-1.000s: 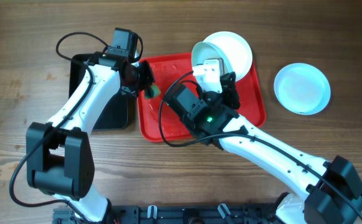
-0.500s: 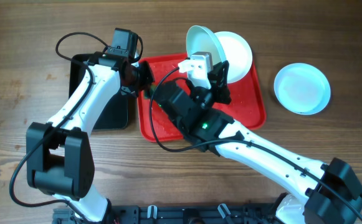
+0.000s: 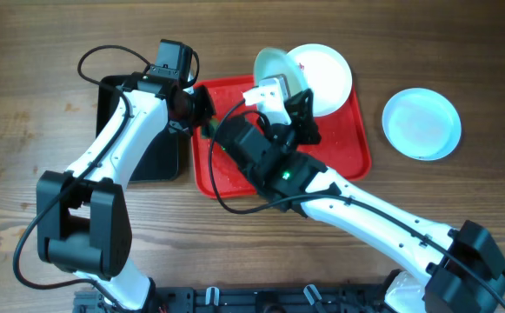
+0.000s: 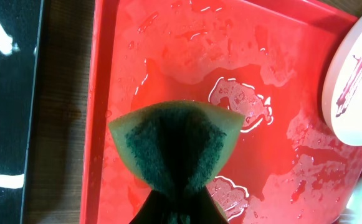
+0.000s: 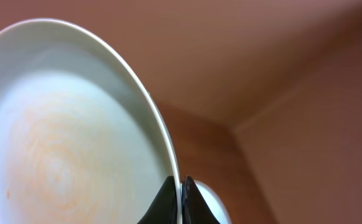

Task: Clean dirty plates on tray and stack at the side
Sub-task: 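Carry the plate right and stack it on the cleaned plate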

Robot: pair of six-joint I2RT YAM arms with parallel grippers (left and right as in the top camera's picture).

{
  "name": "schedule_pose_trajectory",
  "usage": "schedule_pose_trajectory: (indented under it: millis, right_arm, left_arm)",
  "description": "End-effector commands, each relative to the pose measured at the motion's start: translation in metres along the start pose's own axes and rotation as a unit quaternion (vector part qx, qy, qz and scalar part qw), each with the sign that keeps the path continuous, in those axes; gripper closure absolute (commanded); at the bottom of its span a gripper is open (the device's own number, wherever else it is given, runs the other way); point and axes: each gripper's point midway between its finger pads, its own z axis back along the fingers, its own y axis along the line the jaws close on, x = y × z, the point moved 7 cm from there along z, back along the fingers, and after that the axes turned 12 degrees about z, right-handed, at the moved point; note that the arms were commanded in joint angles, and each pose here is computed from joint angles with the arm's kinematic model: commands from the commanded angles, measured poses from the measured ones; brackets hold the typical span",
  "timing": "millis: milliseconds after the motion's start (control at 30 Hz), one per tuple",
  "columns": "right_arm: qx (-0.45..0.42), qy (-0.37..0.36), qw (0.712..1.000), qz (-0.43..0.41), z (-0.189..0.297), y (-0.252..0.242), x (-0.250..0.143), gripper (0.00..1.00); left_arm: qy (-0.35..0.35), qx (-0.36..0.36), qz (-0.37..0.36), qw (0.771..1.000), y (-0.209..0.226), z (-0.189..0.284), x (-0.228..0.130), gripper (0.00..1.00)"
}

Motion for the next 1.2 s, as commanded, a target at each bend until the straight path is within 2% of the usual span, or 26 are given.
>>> schedule_pose_trajectory:
  millis: [0,200,433,567,733,900,1100,1167]
  right_arm:
    - [0.156,0.031,0.985,-0.073,-0.008,0.018,-0.012,0.96]
    - [0.296,0.137,0.938,-0.114,-0.037,0.027,-0.044,0.96]
    - [0.436,0.186,0.863,-0.173,-0.067,0.021,-0.063,0.96]
    - [0.458,0.209,0.833,-0.228,-0.091,0.004,-0.077,0.96]
    - [0.444,0.241,0.808,-0.304,-0.128,-0.03,-0.109,0.95]
    - [0.379,0.277,0.8,-0.374,-0.164,-0.073,-0.153,0.96]
    - [0.231,0.338,0.798,-0.442,-0.195,-0.131,-0.224,0.96]
    - [0.198,0.357,0.781,-0.472,-0.2,-0.141,-0.243,0.96]
  left_arm:
    - [-0.008,-0.006,-0.01,1.0,-0.004,0.007,0.002,0.96]
    - [-0.007,-0.005,-0.009,1.0,-0.003,0.007,0.002,0.96]
    - [-0.006,-0.004,-0.009,1.0,-0.003,0.007,0.002,0.96]
    - [-0.005,-0.004,-0.009,1.0,-0.003,0.007,0.001,0.96]
    - [-0.005,-0.003,-0.009,1.0,-0.003,0.007,0.001,0.96]
    - [-0.005,-0.004,-0.009,1.0,-0.003,0.007,0.001,0.96]
    - [-0.005,-0.004,-0.009,1.0,-0.003,0.007,0.001,0.96]
    - [-0.006,-0.004,-0.009,1.0,-0.003,0.007,0.001,0.96]
